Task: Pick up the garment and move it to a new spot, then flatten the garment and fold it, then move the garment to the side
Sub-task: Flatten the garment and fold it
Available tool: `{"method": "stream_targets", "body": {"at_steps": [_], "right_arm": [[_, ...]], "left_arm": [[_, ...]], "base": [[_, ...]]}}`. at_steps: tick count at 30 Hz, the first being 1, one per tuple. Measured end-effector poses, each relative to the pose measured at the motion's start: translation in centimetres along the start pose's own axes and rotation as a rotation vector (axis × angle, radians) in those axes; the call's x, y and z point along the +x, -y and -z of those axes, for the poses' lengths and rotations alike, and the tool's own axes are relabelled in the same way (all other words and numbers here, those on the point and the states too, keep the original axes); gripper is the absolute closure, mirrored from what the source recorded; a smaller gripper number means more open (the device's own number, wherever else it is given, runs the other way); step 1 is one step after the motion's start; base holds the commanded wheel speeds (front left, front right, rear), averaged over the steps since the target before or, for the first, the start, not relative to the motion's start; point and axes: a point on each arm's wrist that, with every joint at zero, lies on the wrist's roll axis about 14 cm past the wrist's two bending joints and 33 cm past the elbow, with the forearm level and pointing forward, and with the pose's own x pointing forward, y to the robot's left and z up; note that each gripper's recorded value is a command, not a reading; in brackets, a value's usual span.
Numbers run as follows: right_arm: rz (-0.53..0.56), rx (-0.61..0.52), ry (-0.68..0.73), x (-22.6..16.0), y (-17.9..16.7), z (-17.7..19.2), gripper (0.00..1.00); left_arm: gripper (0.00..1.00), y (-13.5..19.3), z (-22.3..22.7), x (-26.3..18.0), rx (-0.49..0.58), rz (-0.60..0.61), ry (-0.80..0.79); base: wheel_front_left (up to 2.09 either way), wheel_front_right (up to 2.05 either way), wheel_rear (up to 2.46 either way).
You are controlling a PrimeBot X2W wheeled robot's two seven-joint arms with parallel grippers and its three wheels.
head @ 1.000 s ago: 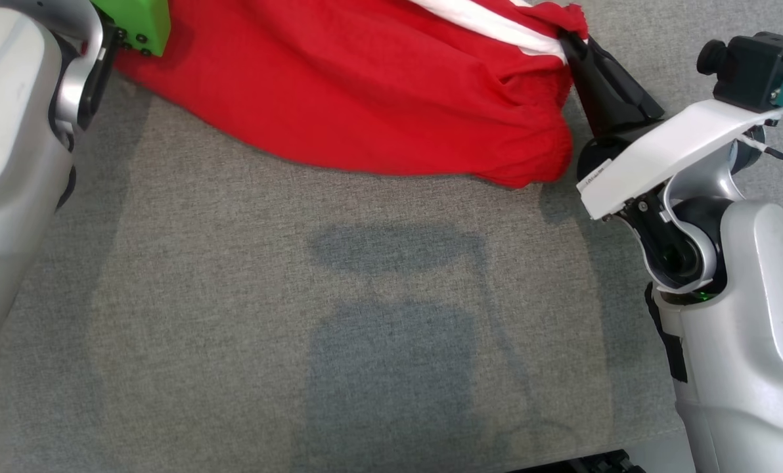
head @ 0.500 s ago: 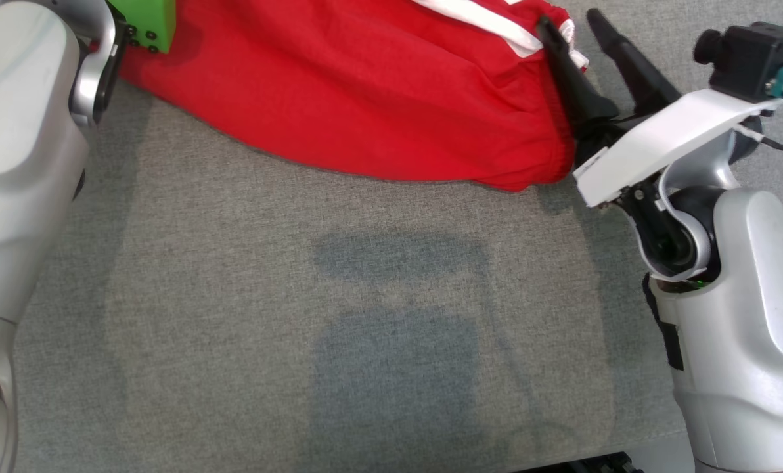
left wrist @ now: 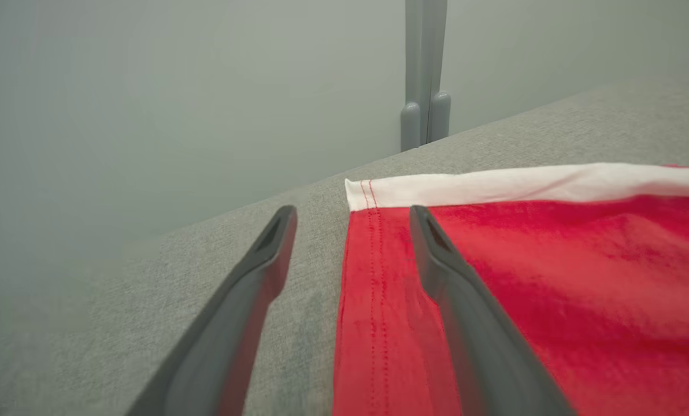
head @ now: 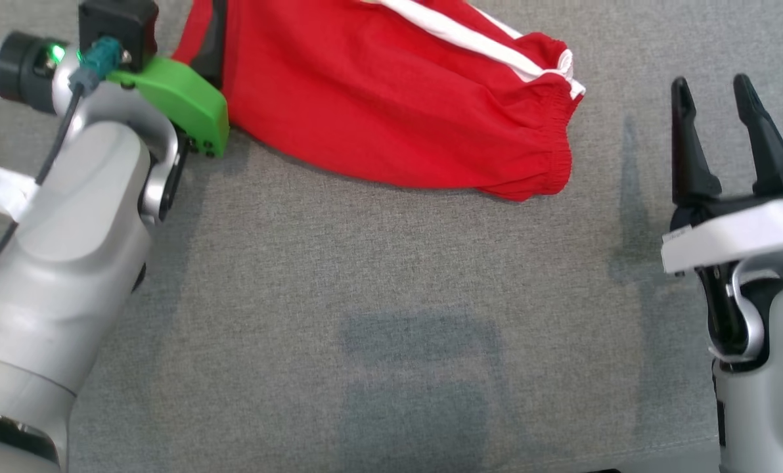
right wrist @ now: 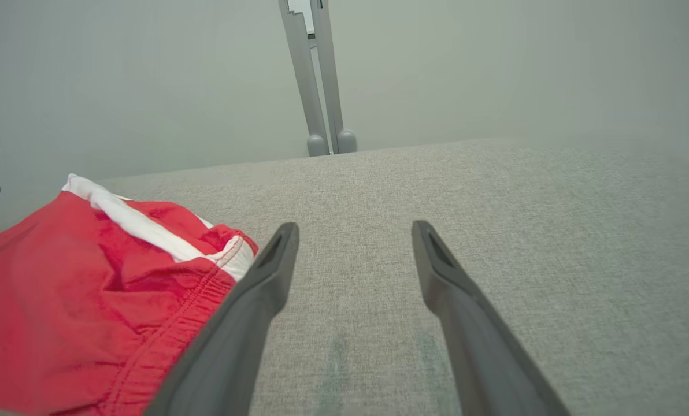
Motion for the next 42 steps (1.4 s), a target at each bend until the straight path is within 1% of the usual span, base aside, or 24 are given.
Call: {"method": "stream_targets", "body": {"at_steps": [6,7,9,14,20,24,29,32,36,37,38,39,42], "right_arm": [[0.042,-0.09,0.135,-2.9,1.1,-2.1,0.0],[0.053,-0.116,0.149,-3.4,1.5,-2.4,0.0],[0.073,-0.132,0.171,-4.6,2.2,-2.5,0.0],[0.09,-0.175,0.184,-7.2,2.7,-2.3,0.0],[0.113,-0.199,0.156,-9.9,3.5,-1.5,0.0],[0.133,-0.181,0.138,-10.9,4.0,-0.9,0.0],[0.141,-0.178,0.116,-10.9,4.4,-0.2,0.0],[0.149,-0.178,0.109,-10.7,4.7,0.0,0.0],[0.155,-0.174,0.099,-10.4,4.9,0.5,0.0],[0.153,-0.173,0.098,-10.4,4.8,0.5,0.0],[0.152,-0.171,0.098,-10.3,4.8,0.6,0.0],[0.15,-0.17,0.099,-10.2,4.7,0.6,0.0],[0.144,-0.167,0.102,-10.0,4.6,0.5,0.0]], "left_arm": [[0.0,-0.5,0.8,-2.5,-0.003,-0.046,-0.052],[0.0,-0.6,0.9,-2.8,-0.003,-0.049,-0.062],[0.0,-0.5,1.0,-3.5,-0.002,-0.053,-0.075],[0.0,0.0,2.0,-4.8,-0.038,-0.053,-0.146],[0.0,0.8,2.4,-5.2,-0.075,-0.036,-0.198],[0.0,1.0,3.3,-4.9,-0.11,-0.04,-0.249],[0.0,1.2,6.6,-4.6,-0.157,-0.047,-0.394],[0.0,1.4,6.7,-3.9,-0.172,-0.047,-0.396],[0.0,1.7,7.7,-3.5,-0.208,-0.045,-0.438],[0.25,1.7,7.8,-3.6,-0.209,-0.044,-0.446],[0.74,1.8,7.7,-3.5,-0.212,-0.042,-0.446],[1.0,1.9,7.9,-3.6,-0.217,-0.041,-0.455],[1.0,2.3,8.1,-3.8,-0.232,-0.03,-0.479]], "base": [[0.0,0.0,0.0],[0.0,0.0,0.0],[0.0,0.0,0.0],[0.0,0.0,0.0],[0.0,0.0,0.0],[0.0,0.0,0.0],[0.0,0.0,0.0],[0.0,0.0,0.0],[0.0,0.0,0.0],[0.0,0.0,0.0],[0.0,0.0,0.0],[0.0,0.0,0.0],[0.0,0.0,0.0]]}}
